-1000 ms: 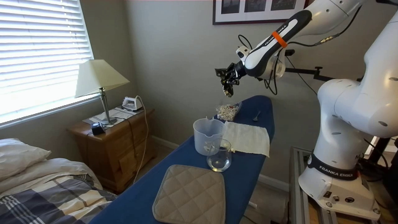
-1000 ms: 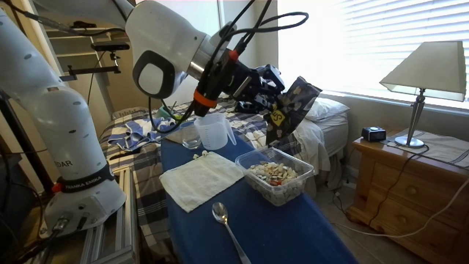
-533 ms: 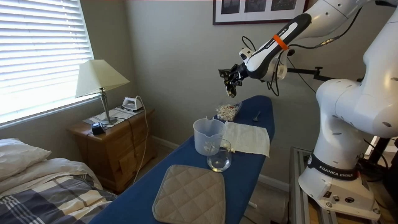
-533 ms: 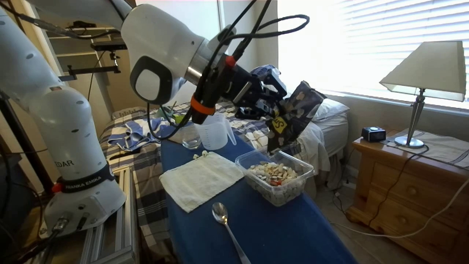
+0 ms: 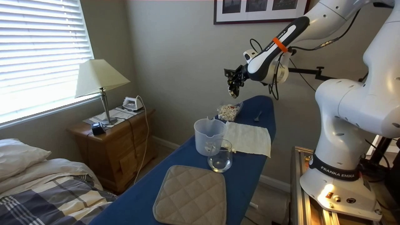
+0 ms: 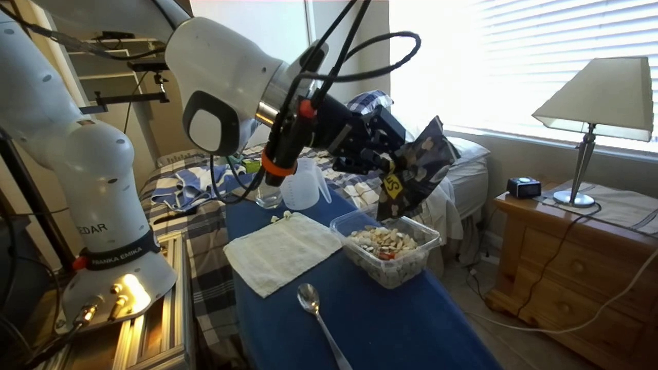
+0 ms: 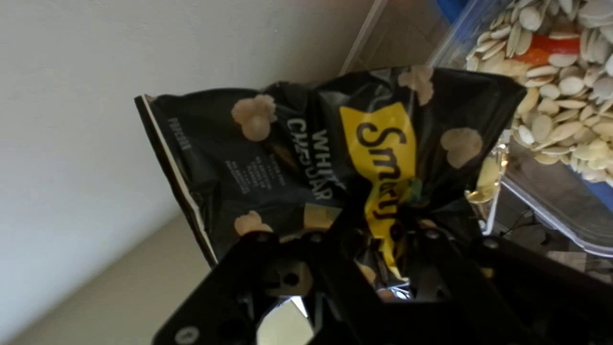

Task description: Empty the black packet into the lunchbox

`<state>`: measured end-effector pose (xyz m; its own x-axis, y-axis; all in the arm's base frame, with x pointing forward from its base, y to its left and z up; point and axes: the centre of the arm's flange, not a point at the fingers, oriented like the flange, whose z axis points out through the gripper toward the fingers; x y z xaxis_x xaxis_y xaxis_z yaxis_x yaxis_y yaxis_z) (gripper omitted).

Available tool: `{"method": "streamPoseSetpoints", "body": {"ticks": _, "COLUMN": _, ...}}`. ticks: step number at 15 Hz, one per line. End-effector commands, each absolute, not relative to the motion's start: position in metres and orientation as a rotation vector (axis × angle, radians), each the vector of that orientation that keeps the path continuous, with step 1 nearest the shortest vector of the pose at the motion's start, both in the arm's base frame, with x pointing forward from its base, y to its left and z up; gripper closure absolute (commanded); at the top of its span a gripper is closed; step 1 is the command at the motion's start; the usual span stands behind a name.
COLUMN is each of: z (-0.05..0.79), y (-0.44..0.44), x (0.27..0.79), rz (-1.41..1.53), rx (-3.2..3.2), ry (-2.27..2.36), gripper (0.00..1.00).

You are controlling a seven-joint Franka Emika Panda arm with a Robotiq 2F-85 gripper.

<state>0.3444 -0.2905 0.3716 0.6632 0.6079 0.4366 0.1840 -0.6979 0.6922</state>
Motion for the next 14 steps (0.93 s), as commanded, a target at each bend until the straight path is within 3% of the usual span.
{"method": "streamPoseSetpoints", "body": {"ticks": 1, "z": 0.355, "y": -0.283, "x": 0.355, "rz": 0.91, "rx": 2.32, "ry": 0.393, "gripper": 0.95}}
{"method": "streamPoseSetpoints", "body": {"ticks": 2, "z": 0.355, "y": -0.286, "x": 0.362, "rz": 1.051, "rx": 2.262, "ry": 0.518, "gripper": 0.95}}
{"method": "streamPoseSetpoints", "body": {"ticks": 3, "z": 0.353, "y": -0.279, "x": 0.358, "rz": 0.888, "rx": 2.338, "ry": 0.317, "gripper": 0.95}}
{"method": "streamPoseSetpoints", "body": {"ticks": 4, "z": 0.356, "y": -0.278, "x": 0.366, "rz": 1.036, "rx": 2.294, "ry": 0.42, "gripper": 0.95}}
{"method": "streamPoseSetpoints", "body": {"ticks": 5, "z": 0.353, "y": -0.272, "x": 0.358, "rz": 0.87, "rx": 2.354, "ry": 0.259, "gripper": 0.95}}
{"method": "streamPoseSetpoints", "body": {"ticks": 6, "z": 0.353, "y": -0.273, "x": 0.367, "rz": 0.998, "rx": 2.325, "ry": 0.301, "gripper": 0.95}}
{"method": "streamPoseSetpoints", "body": {"ticks": 14, "z": 0.344, "y": -0.269, "x": 0.374, "rz": 0.913, "rx": 2.396, "ry": 0.086, "gripper": 0.95}}
